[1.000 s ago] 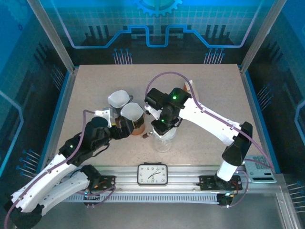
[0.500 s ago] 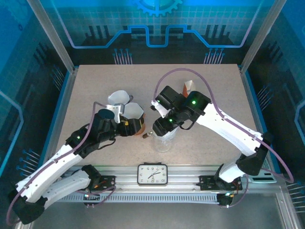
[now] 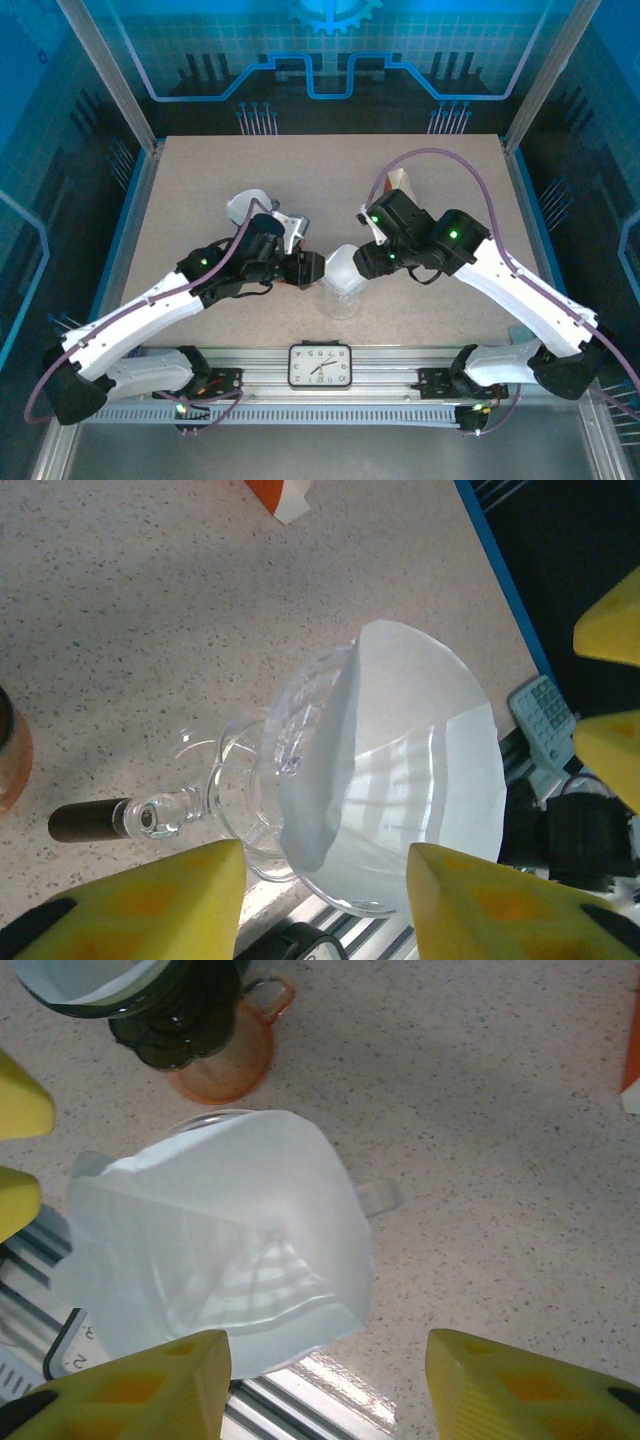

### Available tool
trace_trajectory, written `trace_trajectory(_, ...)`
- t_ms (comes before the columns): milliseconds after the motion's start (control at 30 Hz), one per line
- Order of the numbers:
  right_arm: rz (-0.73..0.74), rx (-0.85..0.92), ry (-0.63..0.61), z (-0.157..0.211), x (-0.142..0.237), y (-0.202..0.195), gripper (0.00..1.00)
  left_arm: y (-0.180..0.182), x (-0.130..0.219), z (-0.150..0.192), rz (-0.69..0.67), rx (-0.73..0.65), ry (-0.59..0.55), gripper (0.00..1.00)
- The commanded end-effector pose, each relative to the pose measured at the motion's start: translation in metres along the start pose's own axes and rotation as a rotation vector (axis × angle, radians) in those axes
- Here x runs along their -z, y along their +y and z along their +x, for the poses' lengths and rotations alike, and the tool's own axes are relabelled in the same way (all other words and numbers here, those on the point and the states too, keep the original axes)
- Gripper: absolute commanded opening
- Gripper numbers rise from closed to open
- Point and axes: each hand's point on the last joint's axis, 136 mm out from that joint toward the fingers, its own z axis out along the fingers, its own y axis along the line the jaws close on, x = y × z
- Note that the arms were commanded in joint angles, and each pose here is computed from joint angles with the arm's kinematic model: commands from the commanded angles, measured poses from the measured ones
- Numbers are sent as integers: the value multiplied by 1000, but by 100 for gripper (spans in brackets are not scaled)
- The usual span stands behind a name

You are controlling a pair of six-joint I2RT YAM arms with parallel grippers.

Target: Place the coffee filter in the dripper

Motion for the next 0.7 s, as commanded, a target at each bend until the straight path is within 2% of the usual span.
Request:
trace_trajectory(0, 36, -35, -42, -4, 2, -11, 55, -4, -1, 4, -9, -32, 38, 42)
trace_trajectory(100, 40, -32, -43, -2, 0, -13, 53, 0, -9, 10, -37, -32, 74, 35)
trace_trajectory(267, 40, -13, -26, 0, -8, -13, 42, 12, -16, 16, -93, -24, 106, 26)
trace_trajectory(433, 25, 4, 3, 1, -21, -8, 27, 15, -16, 16, -103, -22, 100, 25)
trace_trajectory(667, 3, 8, 39, 2, -40, -1, 25, 15, -17, 17, -103, -23, 103, 28)
